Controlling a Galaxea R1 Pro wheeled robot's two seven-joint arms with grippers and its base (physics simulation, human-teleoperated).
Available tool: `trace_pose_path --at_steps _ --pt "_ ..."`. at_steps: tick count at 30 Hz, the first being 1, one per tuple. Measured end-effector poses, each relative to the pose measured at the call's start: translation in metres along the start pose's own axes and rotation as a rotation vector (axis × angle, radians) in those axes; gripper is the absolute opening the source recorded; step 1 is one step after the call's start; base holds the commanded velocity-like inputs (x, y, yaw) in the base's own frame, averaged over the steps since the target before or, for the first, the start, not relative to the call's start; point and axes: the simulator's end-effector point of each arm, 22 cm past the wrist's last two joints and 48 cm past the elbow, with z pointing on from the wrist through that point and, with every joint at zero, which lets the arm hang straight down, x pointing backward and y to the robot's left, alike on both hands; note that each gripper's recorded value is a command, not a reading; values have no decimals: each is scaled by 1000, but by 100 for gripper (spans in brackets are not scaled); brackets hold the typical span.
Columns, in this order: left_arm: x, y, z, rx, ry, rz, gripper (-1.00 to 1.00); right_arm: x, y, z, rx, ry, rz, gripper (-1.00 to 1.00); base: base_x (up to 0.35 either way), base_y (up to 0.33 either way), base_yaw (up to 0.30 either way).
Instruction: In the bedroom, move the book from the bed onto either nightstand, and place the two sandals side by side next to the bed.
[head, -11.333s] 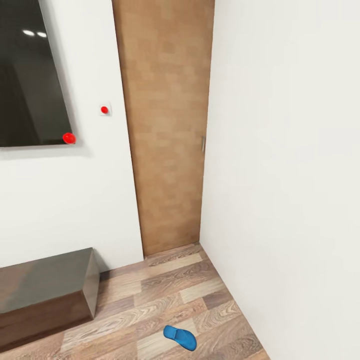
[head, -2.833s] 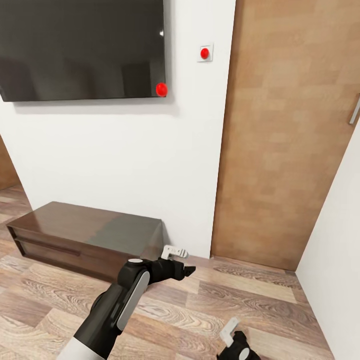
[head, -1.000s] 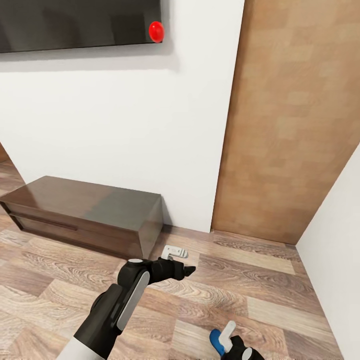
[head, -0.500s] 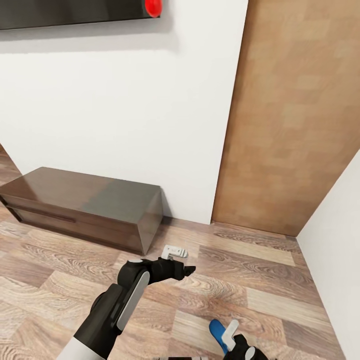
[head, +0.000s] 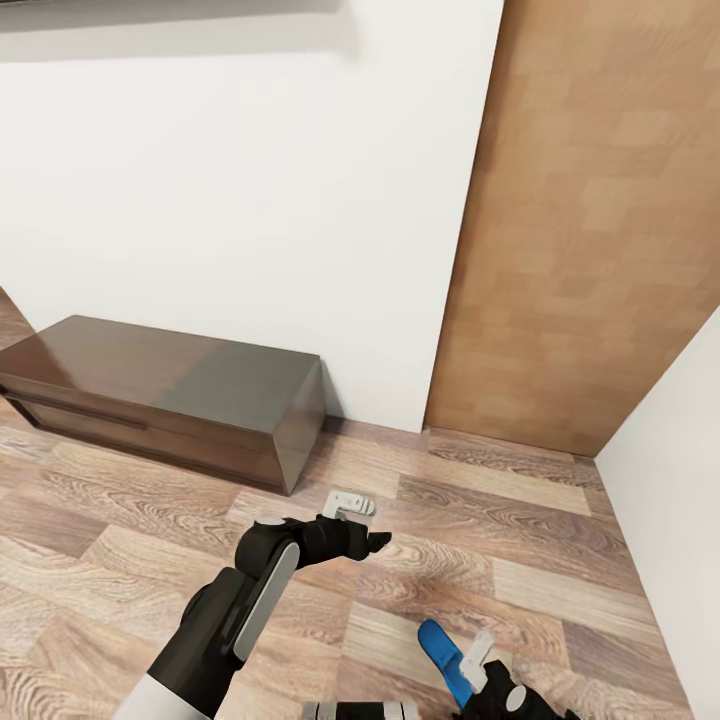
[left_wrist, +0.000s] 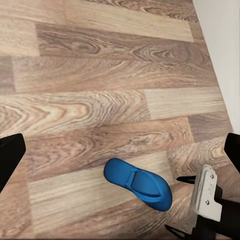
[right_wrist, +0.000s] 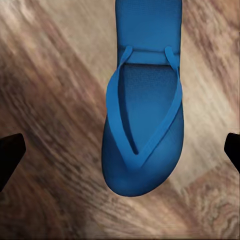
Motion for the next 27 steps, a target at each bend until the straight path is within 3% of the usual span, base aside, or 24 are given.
trace_pose_path --at_steps 4,27 --pt "6 3 5 2 13 -10 100 14 -15 1 10 20 0 100 0 0 0" --pt "45 21 35 12 86 -67 100 26 -12 23 -19 42 2 100 0 0 0"
